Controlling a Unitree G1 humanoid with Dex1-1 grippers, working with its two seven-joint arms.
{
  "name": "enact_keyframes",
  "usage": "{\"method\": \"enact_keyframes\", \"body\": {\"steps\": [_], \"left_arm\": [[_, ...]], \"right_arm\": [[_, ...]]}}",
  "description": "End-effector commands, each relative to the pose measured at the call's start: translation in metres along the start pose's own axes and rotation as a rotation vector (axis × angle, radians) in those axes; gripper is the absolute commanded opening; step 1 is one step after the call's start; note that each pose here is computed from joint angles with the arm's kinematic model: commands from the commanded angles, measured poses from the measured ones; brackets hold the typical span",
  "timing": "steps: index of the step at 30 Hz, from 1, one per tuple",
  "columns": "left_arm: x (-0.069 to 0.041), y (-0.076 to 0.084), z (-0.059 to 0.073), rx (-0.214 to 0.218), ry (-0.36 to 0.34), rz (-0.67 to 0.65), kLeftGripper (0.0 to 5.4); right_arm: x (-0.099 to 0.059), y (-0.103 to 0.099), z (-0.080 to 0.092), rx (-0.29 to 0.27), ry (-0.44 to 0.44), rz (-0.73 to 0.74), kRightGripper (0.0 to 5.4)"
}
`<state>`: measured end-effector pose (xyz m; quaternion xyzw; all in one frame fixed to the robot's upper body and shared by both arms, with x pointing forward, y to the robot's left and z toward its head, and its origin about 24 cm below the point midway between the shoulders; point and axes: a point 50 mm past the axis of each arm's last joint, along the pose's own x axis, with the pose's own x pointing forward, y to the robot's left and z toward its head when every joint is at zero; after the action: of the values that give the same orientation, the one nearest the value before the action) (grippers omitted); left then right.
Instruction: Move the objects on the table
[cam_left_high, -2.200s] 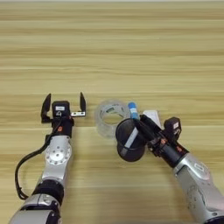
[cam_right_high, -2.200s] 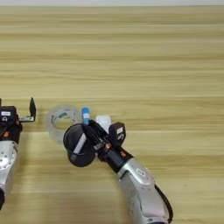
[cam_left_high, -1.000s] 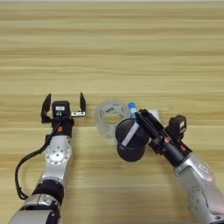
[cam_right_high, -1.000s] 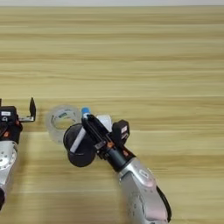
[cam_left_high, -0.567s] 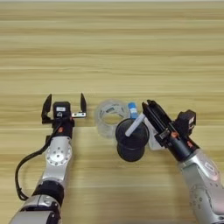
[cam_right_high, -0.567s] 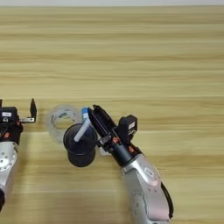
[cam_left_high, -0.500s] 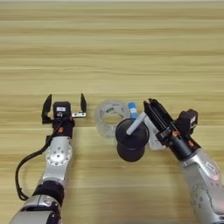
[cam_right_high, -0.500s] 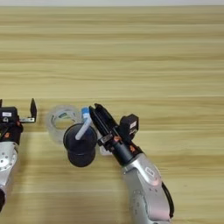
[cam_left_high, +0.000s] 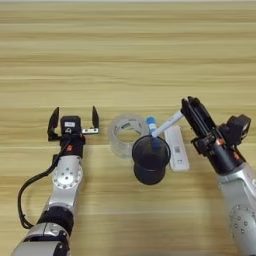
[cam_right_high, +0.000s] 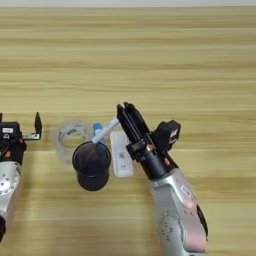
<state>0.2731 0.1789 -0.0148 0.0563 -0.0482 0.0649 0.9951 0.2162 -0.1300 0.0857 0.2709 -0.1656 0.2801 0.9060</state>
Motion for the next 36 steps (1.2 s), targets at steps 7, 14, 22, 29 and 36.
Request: {"method": "enact_keyframes", "body": {"steps": [7,14,22,29,36], "left_arm": [[-0.005,-0.005,-0.001,-0.005,0.009,-0.004,5.4],[-0.01,-0.01,0.0,-0.022,0.006,-0.001,5.4],[-0.012,-0.014,0.003,-0.029,0.001,0.0,5.4],[-0.013,-0.015,0.005,-0.029,0.001,0.001,5.4],[-0.014,-0.015,0.005,-0.027,0.002,0.001,5.4]], "right_arm": [[-0.001,-0.029,0.042,-0.168,-0.051,-0.159,0.7],[-0.021,-0.049,0.043,-0.303,0.057,-0.322,0.7],[-0.041,-0.058,0.042,-0.335,0.193,-0.393,0.7],[-0.046,-0.06,0.036,-0.309,0.274,-0.407,0.7],[-0.048,-0.061,0.038,-0.28,0.33,-0.42,0.7]]}}
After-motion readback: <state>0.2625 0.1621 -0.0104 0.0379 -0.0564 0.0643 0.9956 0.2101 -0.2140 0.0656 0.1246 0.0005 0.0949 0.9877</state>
